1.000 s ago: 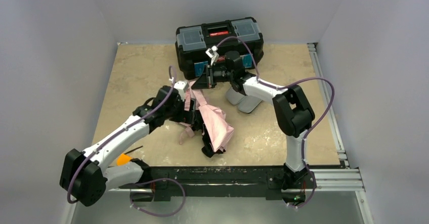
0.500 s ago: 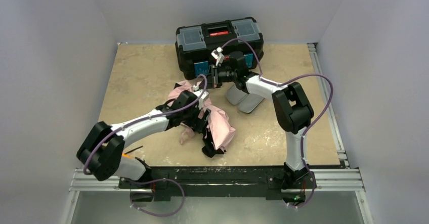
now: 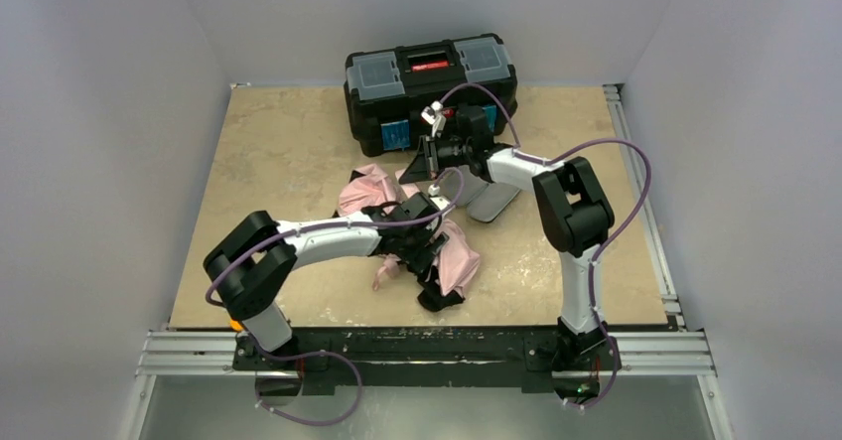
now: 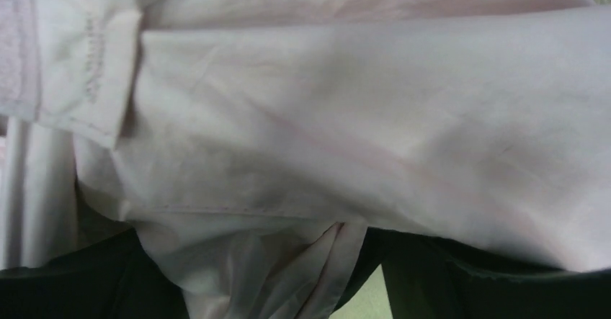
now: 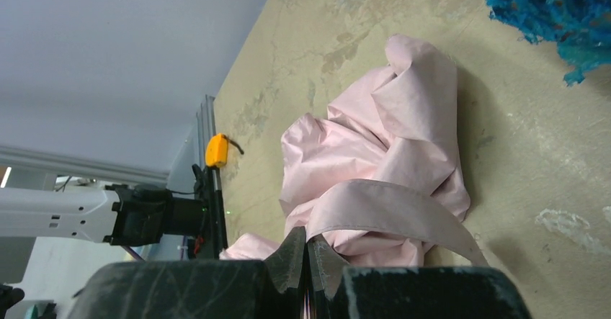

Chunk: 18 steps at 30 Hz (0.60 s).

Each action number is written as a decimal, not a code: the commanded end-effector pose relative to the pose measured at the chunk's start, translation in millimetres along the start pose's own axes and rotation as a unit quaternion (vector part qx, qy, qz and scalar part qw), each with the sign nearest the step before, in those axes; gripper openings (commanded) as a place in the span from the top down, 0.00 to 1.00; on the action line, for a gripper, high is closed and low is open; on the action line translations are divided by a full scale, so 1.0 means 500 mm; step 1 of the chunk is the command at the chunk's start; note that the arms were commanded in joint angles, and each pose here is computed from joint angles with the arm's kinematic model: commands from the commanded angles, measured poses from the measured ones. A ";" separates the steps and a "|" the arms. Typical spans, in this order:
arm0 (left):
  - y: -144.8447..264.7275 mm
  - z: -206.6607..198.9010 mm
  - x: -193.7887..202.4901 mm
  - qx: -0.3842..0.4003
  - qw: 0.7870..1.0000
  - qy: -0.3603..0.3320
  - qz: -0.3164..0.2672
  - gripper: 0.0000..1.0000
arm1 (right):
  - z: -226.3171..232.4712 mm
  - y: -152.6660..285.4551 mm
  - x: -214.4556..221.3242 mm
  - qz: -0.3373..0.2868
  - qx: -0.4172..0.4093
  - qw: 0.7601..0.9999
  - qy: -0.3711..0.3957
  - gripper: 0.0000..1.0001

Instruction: Put away the umbrella

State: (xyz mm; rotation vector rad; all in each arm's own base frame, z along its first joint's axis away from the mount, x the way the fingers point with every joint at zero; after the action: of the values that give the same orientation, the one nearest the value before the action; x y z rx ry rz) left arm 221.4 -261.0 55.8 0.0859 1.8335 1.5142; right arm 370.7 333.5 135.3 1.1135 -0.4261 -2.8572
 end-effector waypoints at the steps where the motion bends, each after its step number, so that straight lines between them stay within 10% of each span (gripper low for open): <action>1: -0.026 -0.016 0.071 -0.047 0.997 -0.011 0.054 0.32 | 0.012 0.007 0.007 0.003 -0.017 1.000 0.024 1.00; 6: -0.016 -0.036 0.077 -0.094 0.993 -0.051 0.043 1.00 | 0.016 0.002 0.023 0.008 -0.023 1.000 0.016 1.00; 18: 0.060 -0.099 0.056 -0.249 0.951 -0.184 -0.022 1.00 | 0.009 -0.065 0.120 0.025 0.019 0.999 -0.037 1.00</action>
State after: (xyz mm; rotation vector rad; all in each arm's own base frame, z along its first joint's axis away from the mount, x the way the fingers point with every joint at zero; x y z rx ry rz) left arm 170.4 -283.9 59.0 0.0967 1.3293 1.6680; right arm 325.1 354.7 107.4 0.9963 -0.4144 -2.8016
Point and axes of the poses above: each gripper's point midway between its finger pads, its own y axis back along the fingers, its own z axis along the line the jaws close on, x = y × z, the point moved 3 cm from there along y, back along the fingers, and after that the axes turned 7 degrees about y, right-handed, at the moved point
